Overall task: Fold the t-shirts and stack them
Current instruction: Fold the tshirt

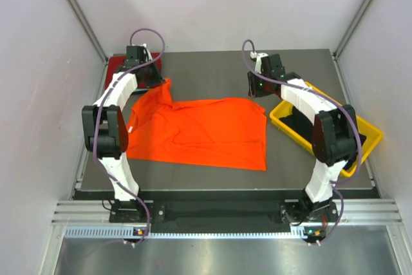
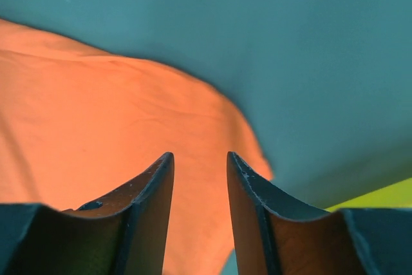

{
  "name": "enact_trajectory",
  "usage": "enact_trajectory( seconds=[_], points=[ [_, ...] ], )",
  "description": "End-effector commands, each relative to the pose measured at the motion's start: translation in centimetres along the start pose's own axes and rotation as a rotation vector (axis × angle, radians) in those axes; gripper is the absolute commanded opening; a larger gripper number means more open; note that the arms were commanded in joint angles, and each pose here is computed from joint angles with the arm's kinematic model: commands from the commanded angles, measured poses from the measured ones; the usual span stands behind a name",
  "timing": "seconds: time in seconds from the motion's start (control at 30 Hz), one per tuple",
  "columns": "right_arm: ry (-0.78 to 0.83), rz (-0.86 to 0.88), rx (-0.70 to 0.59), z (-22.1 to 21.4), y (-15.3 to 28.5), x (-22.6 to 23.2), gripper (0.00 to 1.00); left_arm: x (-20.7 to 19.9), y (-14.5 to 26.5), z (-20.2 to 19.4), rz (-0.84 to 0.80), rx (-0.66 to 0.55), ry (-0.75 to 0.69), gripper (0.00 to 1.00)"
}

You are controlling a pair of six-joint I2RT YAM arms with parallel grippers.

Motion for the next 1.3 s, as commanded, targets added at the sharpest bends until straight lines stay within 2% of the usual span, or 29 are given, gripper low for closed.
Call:
enact_trajectory(
  seconds=[0.0, 0.1, 0.2, 0.33, 0.6, 0.93, 1.27],
  points=[
    [0.129, 0.035, 0.095, -0.2, -0.8, -1.6, 0.39, 0.6, 1.8, 0.7, 0.056, -0.024, 0.043, 0.00],
    [0.146, 0.053, 0.178, -1.9, -2.5, -2.8, 0.37, 0.7, 2.6, 0.7, 0.062, -0.027, 0.050, 0.00],
    [0.152, 0.058, 0.196, -2.1, -3.0, -3.8, 0.35, 0.6, 3.3, 0.5, 0.059, -0.032, 0.063, 0.00],
    [0.148, 0.050, 0.218, -2.3, -3.7, -5.2, 0.28, 1.4, 4.7, 1.7, 0.081, -0.089, 0.083, 0.00],
    [0.155, 0.094, 0.319, -4.1, -4.5, -6.9, 0.32, 1.3, 5.1, 2.8, 0.063, -0.111, 0.100, 0.00],
    [0.175, 0.204, 0.347, -5.1, -4.9, -6.2, 0.31, 1.5, 4.2, 2.7, 0.053, -0.106, 0.105, 0.00],
    [0.177, 0.207, 0.375, -5.4, -5.0, -6.2, 0.31, 1.4, 3.7, 2.9, 0.042, -0.107, 0.114, 0.00]
  ],
)
Point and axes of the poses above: each gripper's point midway between its finger pads, its own y axis back along the fingers, its own x axis along the line the jaws close on, z = x × y, the point moved 6 cm from there along y, back along the fingers, and after that the axes turned 15 degrees about y, right-handed, at the moved point
